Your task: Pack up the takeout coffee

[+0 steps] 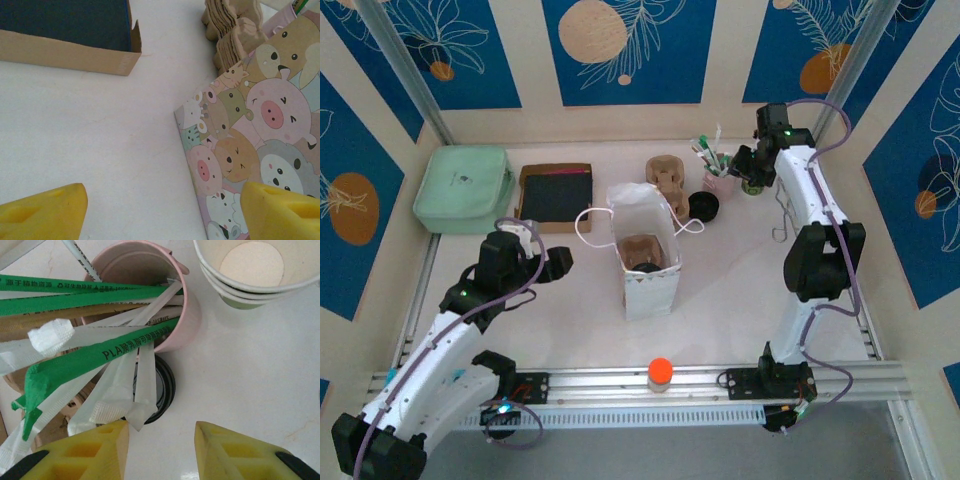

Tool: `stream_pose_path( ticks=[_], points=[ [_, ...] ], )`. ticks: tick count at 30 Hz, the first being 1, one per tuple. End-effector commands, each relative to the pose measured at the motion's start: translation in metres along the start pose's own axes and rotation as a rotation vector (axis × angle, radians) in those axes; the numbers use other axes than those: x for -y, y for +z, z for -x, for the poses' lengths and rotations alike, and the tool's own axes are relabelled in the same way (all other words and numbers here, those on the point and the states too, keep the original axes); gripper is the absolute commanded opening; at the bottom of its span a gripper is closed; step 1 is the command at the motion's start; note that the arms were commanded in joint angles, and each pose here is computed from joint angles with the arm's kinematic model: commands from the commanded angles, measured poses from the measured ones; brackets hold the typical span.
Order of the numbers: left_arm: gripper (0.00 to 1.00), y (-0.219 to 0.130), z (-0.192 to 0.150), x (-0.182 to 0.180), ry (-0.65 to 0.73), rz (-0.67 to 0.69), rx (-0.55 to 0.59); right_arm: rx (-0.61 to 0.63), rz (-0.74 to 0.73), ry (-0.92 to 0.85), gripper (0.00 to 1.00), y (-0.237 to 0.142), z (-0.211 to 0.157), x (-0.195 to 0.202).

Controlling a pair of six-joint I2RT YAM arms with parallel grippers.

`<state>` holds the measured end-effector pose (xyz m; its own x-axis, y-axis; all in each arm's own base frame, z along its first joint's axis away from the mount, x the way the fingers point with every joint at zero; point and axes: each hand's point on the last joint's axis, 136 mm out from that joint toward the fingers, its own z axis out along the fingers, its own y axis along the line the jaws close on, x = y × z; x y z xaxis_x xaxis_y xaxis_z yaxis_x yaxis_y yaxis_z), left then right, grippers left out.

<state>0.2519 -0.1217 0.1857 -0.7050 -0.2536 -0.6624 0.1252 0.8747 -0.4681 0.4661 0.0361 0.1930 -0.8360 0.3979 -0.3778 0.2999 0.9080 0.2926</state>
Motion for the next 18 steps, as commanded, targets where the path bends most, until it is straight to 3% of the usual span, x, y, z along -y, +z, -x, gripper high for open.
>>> stream_pose_path(
  ticks=[1,18],
  points=[
    [0.8,-0.002,-0.002,-0.002,0.001,-0.001,-0.007,-0.008,0.03,-0.006,0.39,0.0,0.005,-0.005],
    [0.79,-0.002,0.003,-0.001,0.008,0.009,-0.003,-0.042,0.027,-0.008,0.27,0.016,0.006,-0.007]
  ],
)
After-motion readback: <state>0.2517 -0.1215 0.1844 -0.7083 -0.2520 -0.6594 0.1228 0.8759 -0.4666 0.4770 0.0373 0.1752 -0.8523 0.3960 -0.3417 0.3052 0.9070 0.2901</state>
